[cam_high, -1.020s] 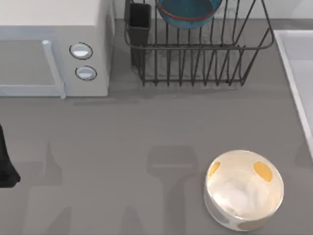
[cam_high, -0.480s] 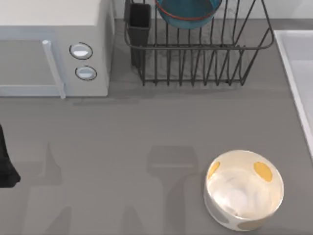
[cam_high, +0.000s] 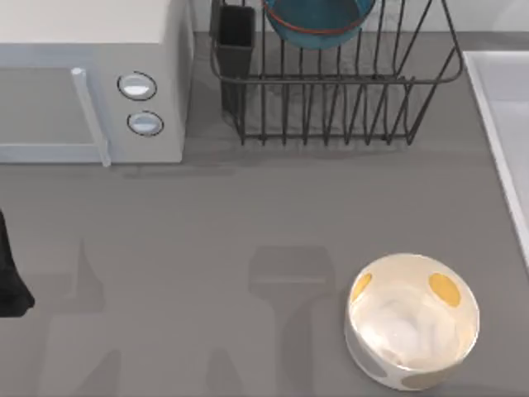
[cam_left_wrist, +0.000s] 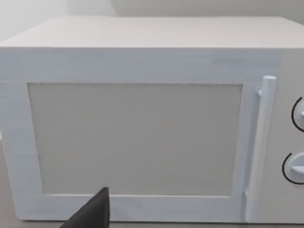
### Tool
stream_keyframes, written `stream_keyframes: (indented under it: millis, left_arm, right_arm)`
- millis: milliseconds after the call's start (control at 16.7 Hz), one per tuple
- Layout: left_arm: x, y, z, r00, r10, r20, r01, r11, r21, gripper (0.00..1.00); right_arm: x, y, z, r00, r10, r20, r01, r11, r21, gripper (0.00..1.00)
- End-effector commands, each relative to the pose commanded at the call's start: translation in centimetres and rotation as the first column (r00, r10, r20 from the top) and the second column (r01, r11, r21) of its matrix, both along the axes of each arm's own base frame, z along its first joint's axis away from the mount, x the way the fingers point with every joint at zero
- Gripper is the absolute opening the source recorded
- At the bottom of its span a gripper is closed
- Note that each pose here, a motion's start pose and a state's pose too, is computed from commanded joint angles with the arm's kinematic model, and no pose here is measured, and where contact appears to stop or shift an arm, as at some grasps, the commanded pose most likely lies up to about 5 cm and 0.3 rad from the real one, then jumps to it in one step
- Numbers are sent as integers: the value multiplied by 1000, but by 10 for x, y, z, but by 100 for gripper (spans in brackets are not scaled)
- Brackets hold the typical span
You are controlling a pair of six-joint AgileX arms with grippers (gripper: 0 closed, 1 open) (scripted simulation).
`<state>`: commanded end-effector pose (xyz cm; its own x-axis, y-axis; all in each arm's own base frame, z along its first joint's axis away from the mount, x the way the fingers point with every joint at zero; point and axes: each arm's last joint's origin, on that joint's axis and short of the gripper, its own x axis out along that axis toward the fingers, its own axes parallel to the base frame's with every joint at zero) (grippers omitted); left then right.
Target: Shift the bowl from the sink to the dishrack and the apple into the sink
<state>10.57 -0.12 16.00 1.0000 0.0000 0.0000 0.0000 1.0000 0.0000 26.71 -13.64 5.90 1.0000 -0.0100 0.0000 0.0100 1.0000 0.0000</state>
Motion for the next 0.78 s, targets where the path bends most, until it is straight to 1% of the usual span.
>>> stream_keyframes:
  millis: [420, 480, 780]
  left_arm:
    - [0, 0, 0, 1000, 0, 0, 0, 1000, 0, 100]
    - [0, 0, 0, 1000, 0, 0, 0, 1000, 0, 100]
    - [0, 0, 0, 1000, 0, 0, 0, 1000, 0, 100]
  right_arm:
    - [0, 0, 0, 1000, 0, 0, 0, 1000, 0, 98]
    - [0, 0, 0, 1000, 0, 0, 0, 1000, 0, 100]
    - [0, 0, 0, 1000, 0, 0, 0, 1000, 0, 100]
